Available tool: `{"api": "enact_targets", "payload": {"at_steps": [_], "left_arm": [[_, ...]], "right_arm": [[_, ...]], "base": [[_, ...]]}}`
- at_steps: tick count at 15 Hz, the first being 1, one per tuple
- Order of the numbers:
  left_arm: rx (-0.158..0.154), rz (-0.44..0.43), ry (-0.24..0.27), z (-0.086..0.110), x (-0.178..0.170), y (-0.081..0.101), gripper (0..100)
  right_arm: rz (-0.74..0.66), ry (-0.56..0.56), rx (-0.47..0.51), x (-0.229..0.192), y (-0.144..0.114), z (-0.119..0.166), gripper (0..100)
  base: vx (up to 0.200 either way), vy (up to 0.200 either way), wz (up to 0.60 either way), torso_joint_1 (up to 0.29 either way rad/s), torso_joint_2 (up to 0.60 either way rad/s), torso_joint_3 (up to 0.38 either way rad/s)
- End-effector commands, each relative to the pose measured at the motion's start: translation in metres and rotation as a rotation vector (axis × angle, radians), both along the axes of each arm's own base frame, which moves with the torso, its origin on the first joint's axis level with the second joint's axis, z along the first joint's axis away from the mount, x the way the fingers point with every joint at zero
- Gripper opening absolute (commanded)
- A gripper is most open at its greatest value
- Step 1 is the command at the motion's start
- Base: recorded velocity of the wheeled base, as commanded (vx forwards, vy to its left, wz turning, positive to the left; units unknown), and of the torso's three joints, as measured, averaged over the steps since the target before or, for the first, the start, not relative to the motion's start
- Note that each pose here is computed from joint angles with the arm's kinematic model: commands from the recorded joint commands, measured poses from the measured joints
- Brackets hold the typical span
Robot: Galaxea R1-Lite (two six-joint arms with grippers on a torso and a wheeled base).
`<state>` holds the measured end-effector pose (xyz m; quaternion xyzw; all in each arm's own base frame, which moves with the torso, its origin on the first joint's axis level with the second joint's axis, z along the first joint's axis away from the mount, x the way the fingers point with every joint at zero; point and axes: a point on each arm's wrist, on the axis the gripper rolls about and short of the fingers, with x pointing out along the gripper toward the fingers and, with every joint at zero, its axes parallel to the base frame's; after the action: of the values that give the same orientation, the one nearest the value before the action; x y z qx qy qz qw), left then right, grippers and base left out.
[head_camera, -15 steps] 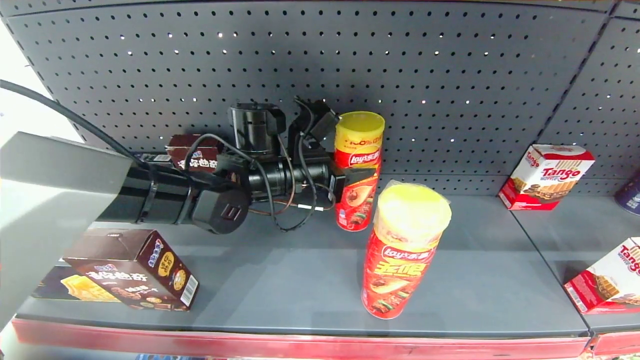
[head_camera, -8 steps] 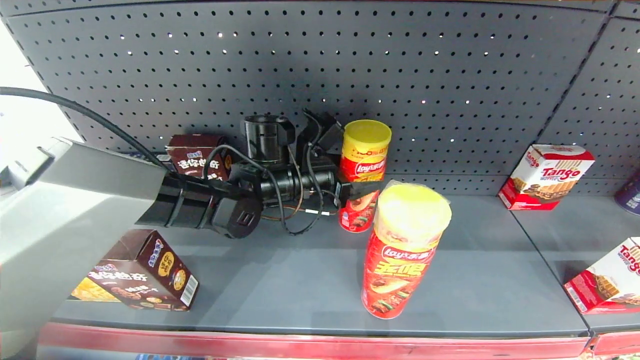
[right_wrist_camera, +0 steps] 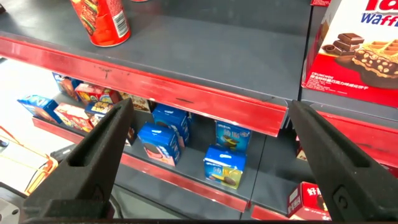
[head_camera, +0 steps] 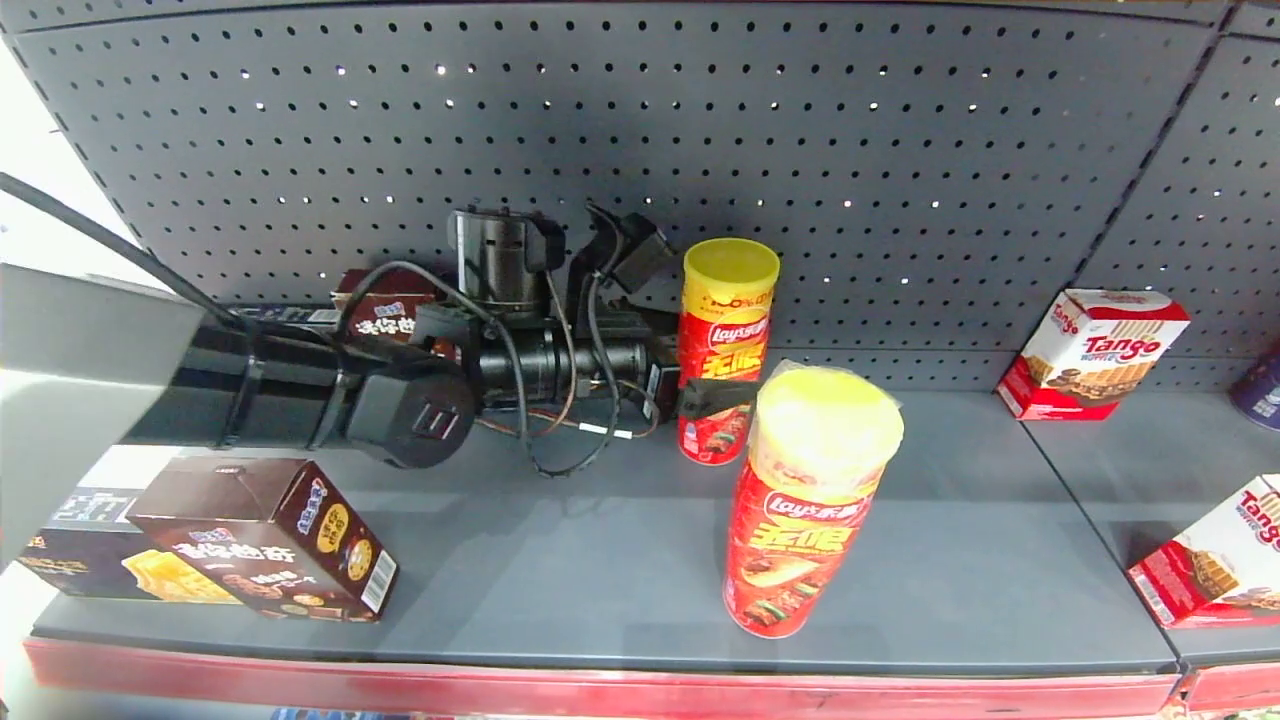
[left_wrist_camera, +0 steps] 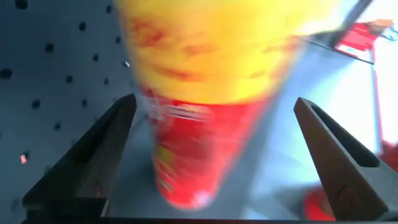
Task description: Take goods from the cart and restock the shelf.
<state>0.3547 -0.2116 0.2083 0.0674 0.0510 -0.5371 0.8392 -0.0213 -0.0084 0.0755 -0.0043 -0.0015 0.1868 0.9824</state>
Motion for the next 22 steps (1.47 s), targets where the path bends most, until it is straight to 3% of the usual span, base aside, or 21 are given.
{"api": "enact_targets", "payload": {"at_steps": [1, 3, 5, 6, 9, 14, 22], "left_arm": [[-0.019, 0.013, -0.039, 0.030, -0.017, 0.010, 100], [0.005, 0.054, -0.023, 0.038, -0.033, 0.019, 100], [0.045, 0.066, -0.034, 0.034, -0.036, 0.024, 100], [0.101, 0.104, -0.060, 0.028, -0.037, 0.027, 100], [0.206, 0.144, -0.080, 0.018, -0.041, 0.031, 100], [0.238, 0.215, -0.081, 0.011, -0.032, 0.026, 100], [0.257, 0.283, -0.078, 0.002, -0.008, 0.017, 100]], "right_arm": [[0.000, 0.001, -0.001, 0.000, 0.000, 0.000, 100], [0.000, 0.001, -0.001, 0.000, 0.000, 0.000, 100], [0.000, 0.001, -0.001, 0.000, 0.000, 0.000, 100], [0.000, 0.001, -0.001, 0.000, 0.000, 0.000, 100], [0.000, 0.001, -0.001, 0.000, 0.000, 0.000, 100], [0.000, 0.001, -0.001, 0.000, 0.000, 0.000, 100], [0.000, 0.001, -0.001, 0.000, 0.000, 0.000, 100]], "base": [[0.000, 0.000, 0.00, 0.000, 0.00, 0.000], [0.000, 0.000, 0.00, 0.000, 0.00, 0.000], [0.000, 0.000, 0.00, 0.000, 0.00, 0.000], [0.000, 0.000, 0.00, 0.000, 0.00, 0.000], [0.000, 0.000, 0.00, 0.000, 0.00, 0.000], [0.000, 0.000, 0.00, 0.000, 0.00, 0.000], [0.000, 0.000, 0.00, 0.000, 0.00, 0.000]]}}
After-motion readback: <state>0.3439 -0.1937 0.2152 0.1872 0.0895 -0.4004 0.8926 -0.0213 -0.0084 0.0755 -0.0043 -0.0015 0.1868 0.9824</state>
